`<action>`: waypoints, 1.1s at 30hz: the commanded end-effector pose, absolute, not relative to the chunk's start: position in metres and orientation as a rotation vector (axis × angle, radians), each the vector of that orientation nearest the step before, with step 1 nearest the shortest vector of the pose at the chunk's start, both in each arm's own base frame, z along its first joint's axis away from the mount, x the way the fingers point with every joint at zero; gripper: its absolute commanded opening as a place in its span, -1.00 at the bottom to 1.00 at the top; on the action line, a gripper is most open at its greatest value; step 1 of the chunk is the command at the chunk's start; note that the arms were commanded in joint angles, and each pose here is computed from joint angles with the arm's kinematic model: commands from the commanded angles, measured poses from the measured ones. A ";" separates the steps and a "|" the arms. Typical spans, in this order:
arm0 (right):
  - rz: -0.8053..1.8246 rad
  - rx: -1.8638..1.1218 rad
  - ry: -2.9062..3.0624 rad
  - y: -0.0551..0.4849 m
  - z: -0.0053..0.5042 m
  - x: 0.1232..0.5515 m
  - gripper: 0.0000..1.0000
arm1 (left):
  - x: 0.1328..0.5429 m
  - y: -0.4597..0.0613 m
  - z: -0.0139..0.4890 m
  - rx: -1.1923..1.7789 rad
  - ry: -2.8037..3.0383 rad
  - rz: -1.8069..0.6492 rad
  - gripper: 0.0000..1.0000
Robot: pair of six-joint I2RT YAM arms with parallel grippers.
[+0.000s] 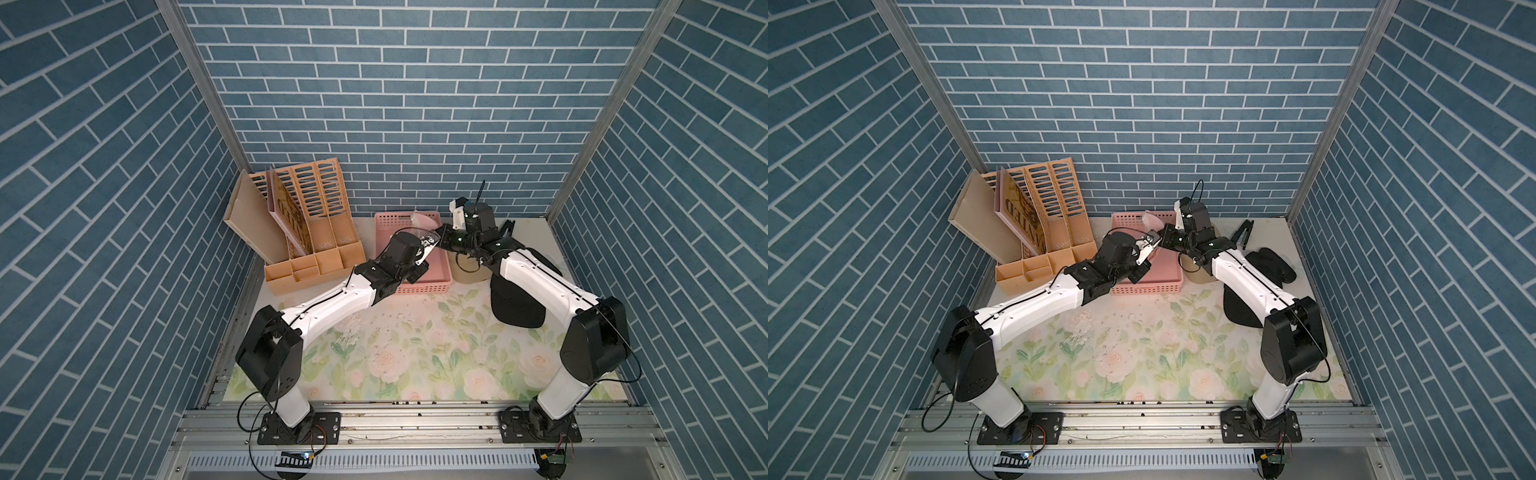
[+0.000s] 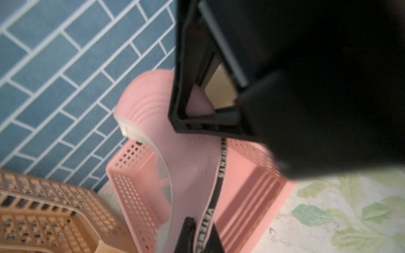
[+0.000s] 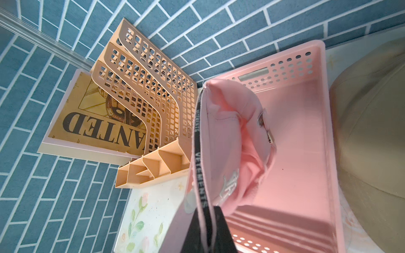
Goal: Turn the baseball cap inside out
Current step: Pick up the baseball cap from the basket, then turn over the baseball cap.
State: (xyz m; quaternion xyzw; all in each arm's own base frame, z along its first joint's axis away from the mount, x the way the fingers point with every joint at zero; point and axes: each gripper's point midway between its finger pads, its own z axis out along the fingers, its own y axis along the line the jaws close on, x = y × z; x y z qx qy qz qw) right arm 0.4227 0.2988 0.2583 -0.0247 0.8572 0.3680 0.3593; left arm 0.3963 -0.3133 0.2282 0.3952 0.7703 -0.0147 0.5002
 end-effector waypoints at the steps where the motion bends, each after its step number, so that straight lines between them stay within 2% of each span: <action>1: 1.064 -0.180 2.121 0.321 0.296 0.401 -0.72 | 0.403 -0.305 0.230 0.931 1.867 -0.011 -1.00; 2: 1.061 -0.179 2.106 0.319 0.299 0.402 -0.44 | 0.404 -0.304 0.234 0.909 1.859 -0.026 -1.00; 3: 1.066 -0.185 2.073 0.318 0.306 0.403 -0.24 | 0.404 -0.302 0.237 0.887 1.855 -0.045 -1.00; 7: 1.132 -0.117 1.942 0.291 0.333 0.403 0.12 | 0.414 -0.288 0.252 0.770 1.861 -0.100 -1.00; 11: 1.081 -0.052 1.892 0.255 0.347 0.402 0.18 | 0.425 -0.267 0.261 0.652 1.875 -0.110 -1.00; 15: 0.977 -0.037 1.968 0.236 0.317 0.405 0.19 | 0.429 -0.251 0.277 0.521 1.855 -0.141 -1.00; 20: 0.969 -0.119 2.041 0.257 0.272 0.406 0.24 | 0.421 -0.249 0.304 0.465 1.799 -0.228 -1.00; 29: 0.909 -0.231 2.099 0.304 0.247 0.431 0.28 | 0.409 -0.257 0.312 0.504 1.788 -0.311 -1.00; 33: 0.909 -0.218 2.119 0.312 0.234 0.445 0.23 | 0.397 -0.260 0.321 0.526 1.766 -0.367 -1.00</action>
